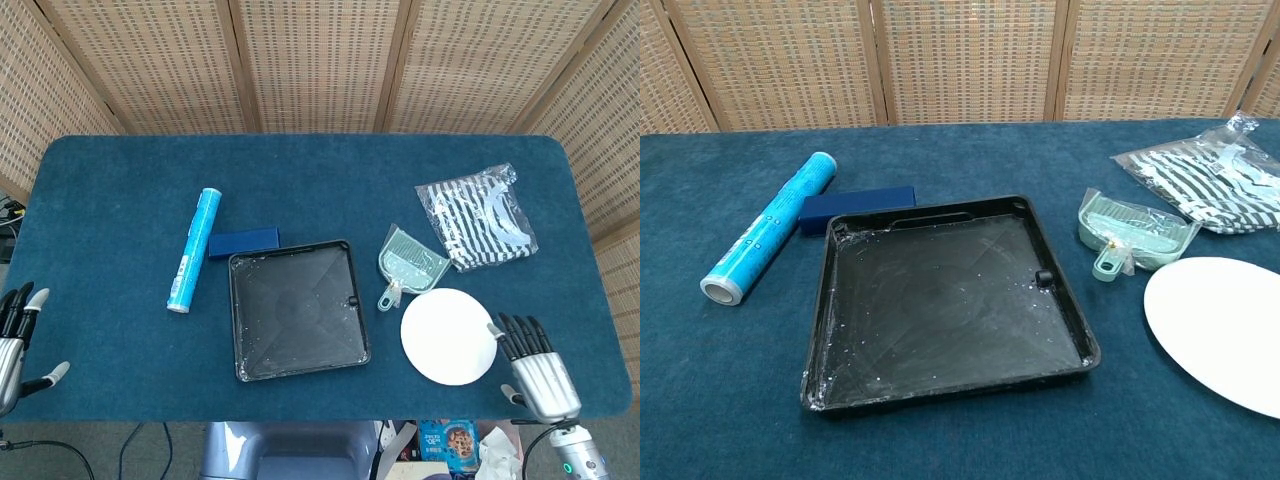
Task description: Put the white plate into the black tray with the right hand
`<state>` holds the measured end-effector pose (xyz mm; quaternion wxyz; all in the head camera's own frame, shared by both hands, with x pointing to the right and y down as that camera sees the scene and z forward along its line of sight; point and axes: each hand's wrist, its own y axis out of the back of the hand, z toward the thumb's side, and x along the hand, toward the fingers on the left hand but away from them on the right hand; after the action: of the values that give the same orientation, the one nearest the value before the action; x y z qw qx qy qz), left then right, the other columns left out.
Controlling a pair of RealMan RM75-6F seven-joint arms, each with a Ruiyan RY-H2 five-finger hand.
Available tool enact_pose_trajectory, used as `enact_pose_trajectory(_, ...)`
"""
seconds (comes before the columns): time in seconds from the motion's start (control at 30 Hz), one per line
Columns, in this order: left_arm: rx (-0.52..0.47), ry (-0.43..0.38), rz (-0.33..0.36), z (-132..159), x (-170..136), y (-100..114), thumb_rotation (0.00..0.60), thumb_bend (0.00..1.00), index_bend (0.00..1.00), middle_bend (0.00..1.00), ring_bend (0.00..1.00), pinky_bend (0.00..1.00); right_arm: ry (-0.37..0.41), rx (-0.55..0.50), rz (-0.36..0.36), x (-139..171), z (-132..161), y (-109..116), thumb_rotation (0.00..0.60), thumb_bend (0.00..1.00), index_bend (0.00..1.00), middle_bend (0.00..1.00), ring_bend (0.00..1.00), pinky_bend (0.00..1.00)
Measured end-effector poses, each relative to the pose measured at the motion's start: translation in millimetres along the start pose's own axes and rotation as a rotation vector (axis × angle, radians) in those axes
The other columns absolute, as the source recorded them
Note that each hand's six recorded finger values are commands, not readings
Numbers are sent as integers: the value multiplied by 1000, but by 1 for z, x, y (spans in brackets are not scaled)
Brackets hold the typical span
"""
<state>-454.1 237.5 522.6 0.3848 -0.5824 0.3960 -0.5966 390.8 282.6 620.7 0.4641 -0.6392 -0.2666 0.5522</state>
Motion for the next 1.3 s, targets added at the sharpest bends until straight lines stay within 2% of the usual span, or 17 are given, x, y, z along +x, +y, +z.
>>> enact_pose_trajectory(0.17,-12,-3,-3,-1,1,1,600,0,0,0,0,0,110,38,-12,-8,29,-27,600,7,153,0,0,0)
enact_pose_trajectory(0.37,-22,2,-3,-4,1,3,600,0,0,0,0,0,158,38,-15,-15,51,-40,600,55,163,0,0,0)
enact_pose_trajectory(0.6,-28,6,1,-6,1,5,600,0,0,0,0,0,174,64,-15,-23,60,-45,600,142,228,0,0,0)
enact_pose_trajectory(0.8,-32,13,0,-7,2,5,600,0,0,0,0,0,166,78,-8,-31,64,-48,600,164,248,0,0,0)
enact_pose_trajectory(1.07,-38,19,1,-8,2,6,600,0,0,0,0,0,131,105,-13,-37,62,-48,600,427,354,32,0,0)
enact_pose_trajectory(1.23,-41,22,-2,-8,2,5,600,0,0,0,0,0,117,99,-38,-39,60,-41,600,449,362,49,0,0)
enact_pose_trajectory(1.3,-43,22,-1,-8,2,6,600,0,0,0,0,0,112,97,-40,-41,59,-40,600,449,416,68,0,0)
